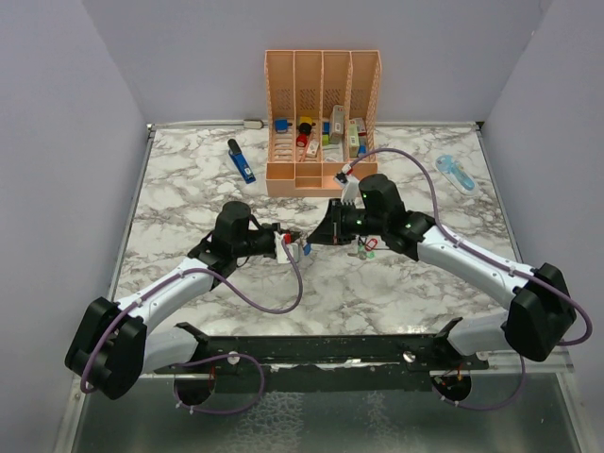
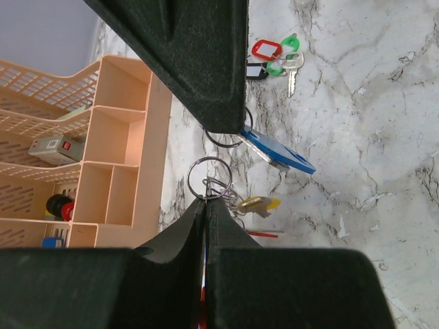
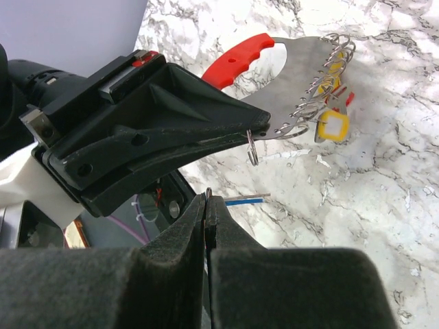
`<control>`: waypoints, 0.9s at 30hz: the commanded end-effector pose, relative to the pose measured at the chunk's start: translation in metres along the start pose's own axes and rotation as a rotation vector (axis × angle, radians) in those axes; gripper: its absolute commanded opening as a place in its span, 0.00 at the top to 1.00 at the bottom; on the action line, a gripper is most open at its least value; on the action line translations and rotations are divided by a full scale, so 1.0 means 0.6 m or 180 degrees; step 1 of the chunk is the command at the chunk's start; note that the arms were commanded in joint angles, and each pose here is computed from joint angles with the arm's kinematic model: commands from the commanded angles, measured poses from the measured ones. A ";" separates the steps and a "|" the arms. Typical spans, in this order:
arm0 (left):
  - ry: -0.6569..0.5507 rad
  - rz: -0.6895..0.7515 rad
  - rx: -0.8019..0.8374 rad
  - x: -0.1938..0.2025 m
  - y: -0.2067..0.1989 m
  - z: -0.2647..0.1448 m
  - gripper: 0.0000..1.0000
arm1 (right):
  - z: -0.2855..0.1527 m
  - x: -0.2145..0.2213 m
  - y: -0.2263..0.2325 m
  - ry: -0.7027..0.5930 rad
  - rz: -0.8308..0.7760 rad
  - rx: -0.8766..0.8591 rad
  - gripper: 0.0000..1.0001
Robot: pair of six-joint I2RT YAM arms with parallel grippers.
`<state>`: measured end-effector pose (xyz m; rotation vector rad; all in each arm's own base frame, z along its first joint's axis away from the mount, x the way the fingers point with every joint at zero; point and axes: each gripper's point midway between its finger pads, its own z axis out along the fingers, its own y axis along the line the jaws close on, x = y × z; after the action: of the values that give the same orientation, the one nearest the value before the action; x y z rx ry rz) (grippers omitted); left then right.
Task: Put the keys on the keyring
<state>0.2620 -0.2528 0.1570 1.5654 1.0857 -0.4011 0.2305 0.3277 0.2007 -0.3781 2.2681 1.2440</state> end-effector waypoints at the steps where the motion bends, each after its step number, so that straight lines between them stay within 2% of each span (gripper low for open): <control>1: -0.0130 0.0227 -0.0193 -0.033 0.038 -0.003 1.00 | 0.007 -0.022 0.006 -0.0174 0.0097 0.0008 0.99; 27: -0.0168 0.0270 -0.0167 -0.041 0.032 0.000 1.00 | 0.023 -0.038 -0.017 -0.0238 0.0291 0.0291 0.99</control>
<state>0.2603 -0.2570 0.1605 1.5664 1.0636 -0.3992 0.2506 0.3291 0.1897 -0.2132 2.3215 1.1781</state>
